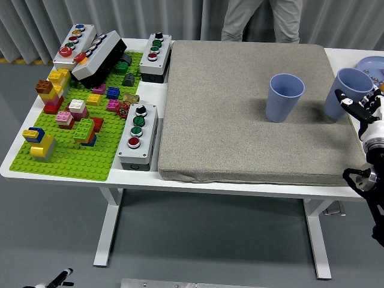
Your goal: Pick cup pour cup place
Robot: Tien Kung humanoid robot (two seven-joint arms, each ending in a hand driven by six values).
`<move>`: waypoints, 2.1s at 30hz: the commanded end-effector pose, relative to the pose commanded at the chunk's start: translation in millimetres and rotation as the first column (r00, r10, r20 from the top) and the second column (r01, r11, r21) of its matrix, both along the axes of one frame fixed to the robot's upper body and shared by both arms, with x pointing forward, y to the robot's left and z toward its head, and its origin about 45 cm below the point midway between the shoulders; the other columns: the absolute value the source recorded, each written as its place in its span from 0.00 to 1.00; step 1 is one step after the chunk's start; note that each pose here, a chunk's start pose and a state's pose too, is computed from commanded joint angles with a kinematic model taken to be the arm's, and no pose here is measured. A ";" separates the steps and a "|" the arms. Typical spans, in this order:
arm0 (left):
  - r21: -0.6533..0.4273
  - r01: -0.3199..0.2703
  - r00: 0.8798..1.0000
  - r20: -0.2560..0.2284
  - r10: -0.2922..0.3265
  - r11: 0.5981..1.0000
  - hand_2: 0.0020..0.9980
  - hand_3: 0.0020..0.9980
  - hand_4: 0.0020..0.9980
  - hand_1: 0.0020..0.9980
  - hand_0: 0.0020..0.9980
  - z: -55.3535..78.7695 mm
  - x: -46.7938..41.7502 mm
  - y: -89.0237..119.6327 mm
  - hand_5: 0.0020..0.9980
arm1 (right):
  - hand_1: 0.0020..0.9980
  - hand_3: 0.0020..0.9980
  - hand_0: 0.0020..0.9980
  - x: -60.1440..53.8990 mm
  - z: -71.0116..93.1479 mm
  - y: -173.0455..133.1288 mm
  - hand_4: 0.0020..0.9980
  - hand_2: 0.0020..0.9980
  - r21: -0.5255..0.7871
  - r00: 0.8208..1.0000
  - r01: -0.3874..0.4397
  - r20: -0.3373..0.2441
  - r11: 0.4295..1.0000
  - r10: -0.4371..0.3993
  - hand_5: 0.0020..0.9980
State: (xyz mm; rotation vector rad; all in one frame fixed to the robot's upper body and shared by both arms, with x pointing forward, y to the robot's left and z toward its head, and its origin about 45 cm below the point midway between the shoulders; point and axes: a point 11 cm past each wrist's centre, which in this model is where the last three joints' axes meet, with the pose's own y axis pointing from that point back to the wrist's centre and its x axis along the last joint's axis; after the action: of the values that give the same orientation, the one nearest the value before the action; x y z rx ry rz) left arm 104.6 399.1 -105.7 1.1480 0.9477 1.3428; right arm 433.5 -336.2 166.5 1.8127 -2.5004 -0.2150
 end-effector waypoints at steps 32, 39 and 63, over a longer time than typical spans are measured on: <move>-0.001 -0.001 1.000 -0.008 0.001 1.000 0.89 0.79 0.64 0.83 0.84 -1.0 -4.4 0.0 1.00 | 0.72 0.70 0.88 -6.8 -14.0 9.1 0.74 0.62 -0.027 1.000 -0.021 -0.010 0.999 0.021 0.23; -0.002 -0.002 1.000 -0.007 0.002 1.000 0.89 0.79 0.64 0.83 0.84 -1.0 -4.1 -0.2 1.00 | 0.75 0.78 0.89 -5.8 -11.5 9.8 0.76 0.68 -0.027 0.999 -0.032 -0.001 0.999 0.032 0.25; -0.002 -0.005 1.000 -0.004 0.005 1.000 0.89 0.79 0.65 0.83 0.84 -0.8 -3.1 -0.3 1.00 | 0.88 0.94 0.94 -1.8 -10.1 15.9 0.88 0.95 -0.025 0.992 -0.123 -0.028 0.992 0.122 0.41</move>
State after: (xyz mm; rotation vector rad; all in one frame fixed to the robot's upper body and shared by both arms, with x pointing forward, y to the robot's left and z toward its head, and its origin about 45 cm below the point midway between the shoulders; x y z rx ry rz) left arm 101.5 398.8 -106.5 1.1477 0.9560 1.3438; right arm 431.7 -320.3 156.4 1.9313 -2.3529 -0.1976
